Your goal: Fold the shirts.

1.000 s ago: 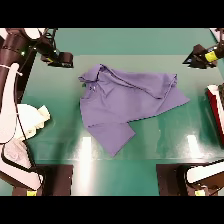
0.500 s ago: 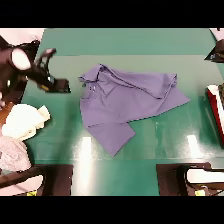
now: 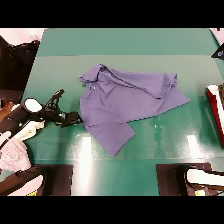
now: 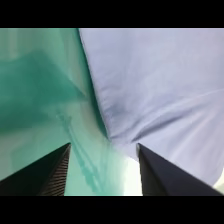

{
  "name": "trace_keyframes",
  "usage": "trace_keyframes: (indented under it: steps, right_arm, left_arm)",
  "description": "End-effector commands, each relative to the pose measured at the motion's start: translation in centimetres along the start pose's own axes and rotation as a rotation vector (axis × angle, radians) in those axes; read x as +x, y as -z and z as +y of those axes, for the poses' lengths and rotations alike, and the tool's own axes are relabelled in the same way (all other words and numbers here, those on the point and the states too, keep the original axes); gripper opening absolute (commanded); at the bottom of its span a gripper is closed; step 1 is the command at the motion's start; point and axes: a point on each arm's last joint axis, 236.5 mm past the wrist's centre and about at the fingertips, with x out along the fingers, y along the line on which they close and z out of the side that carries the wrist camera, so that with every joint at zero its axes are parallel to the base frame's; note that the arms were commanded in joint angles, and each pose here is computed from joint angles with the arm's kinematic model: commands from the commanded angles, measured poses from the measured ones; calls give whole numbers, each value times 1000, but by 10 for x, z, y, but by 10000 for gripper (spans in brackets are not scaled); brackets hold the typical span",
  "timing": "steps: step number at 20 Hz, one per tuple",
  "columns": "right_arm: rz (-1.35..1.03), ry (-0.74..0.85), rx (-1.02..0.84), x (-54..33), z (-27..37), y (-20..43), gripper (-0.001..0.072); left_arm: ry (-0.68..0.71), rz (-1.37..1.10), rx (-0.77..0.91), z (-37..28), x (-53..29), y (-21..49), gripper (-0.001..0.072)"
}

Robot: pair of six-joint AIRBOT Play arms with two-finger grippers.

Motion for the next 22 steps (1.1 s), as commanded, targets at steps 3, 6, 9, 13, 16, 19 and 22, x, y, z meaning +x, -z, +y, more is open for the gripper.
trace_keyframes:
  steps: [3,6,9,13,16,19,22]
  right_arm:
    - [7,0,0,-1,0,2,360]
    - [17,-1,-1,-2,1,5,360]
    - [26,-1,-1,-2,1,7,360]
    - [108,-9,6,14,-2,31,360]
    - [215,-14,62,46,-20,74,360]
    - [323,-32,185,85,-48,127,360]
    - [373,-195,317,122,-49,159,360]
  left_arm:
    - [19,-4,58,-15,26,15,485]
    - [12,0,53,-21,37,18,484]
    - [21,-6,40,-24,37,17,242]
    - [33,-60,93,-35,14,-6,24]
    - [5,-221,138,-33,-43,-52,24]
    - [-113,-261,202,-10,-89,-65,24]
    - [-141,-229,200,0,-96,-60,24]
